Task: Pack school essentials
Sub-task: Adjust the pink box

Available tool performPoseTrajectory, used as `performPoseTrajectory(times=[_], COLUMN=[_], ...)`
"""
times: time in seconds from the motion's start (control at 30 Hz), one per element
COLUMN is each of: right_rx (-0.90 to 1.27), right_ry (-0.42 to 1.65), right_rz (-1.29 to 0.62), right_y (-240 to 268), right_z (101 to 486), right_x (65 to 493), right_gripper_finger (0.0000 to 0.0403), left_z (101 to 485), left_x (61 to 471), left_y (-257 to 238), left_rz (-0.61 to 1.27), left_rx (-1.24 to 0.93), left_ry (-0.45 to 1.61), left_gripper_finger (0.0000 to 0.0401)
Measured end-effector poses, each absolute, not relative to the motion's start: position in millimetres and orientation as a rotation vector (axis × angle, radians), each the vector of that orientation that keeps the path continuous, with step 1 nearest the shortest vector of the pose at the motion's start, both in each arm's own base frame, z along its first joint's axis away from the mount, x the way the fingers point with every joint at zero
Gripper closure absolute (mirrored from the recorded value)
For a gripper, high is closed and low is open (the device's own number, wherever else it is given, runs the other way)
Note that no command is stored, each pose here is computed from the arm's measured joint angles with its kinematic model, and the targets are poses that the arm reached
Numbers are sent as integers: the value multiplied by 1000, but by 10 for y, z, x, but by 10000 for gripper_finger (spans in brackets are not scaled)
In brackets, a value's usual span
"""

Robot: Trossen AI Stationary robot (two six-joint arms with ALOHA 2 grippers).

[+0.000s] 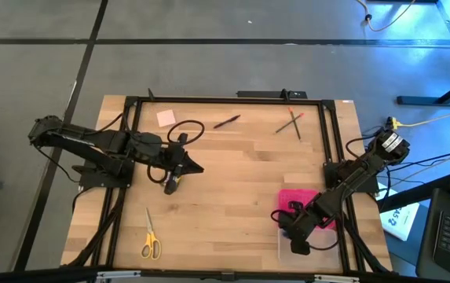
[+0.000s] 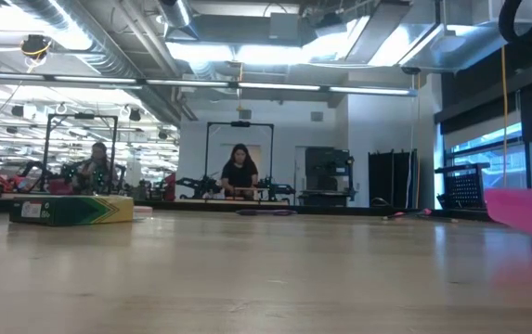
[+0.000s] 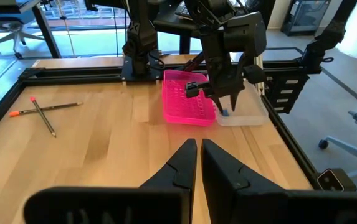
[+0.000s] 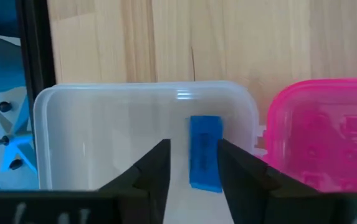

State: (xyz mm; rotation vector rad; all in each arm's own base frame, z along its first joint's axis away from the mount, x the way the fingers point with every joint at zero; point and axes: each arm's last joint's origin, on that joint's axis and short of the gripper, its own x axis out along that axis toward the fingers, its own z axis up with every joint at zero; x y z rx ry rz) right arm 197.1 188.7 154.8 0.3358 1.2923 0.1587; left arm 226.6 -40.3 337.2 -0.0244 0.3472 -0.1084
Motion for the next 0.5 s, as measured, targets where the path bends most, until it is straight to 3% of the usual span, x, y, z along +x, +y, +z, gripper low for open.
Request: performPoseTrajectory(times=[0.27, 0.5], right_rx=[330, 335], right_ry=[1292, 1324], right_rz=[241, 216], right_y=[1939, 1951], right_z=[1676, 1937], right_x=[2030, 2137], right_gripper_finger=[257, 275], left_z=[3372, 3372], left_x=[2266, 2266], left_y=[-403, -403], left_rz=[-109, -108], left_rx=[-24, -24], left_ry=[347, 347], left_gripper_finger=[383, 383])
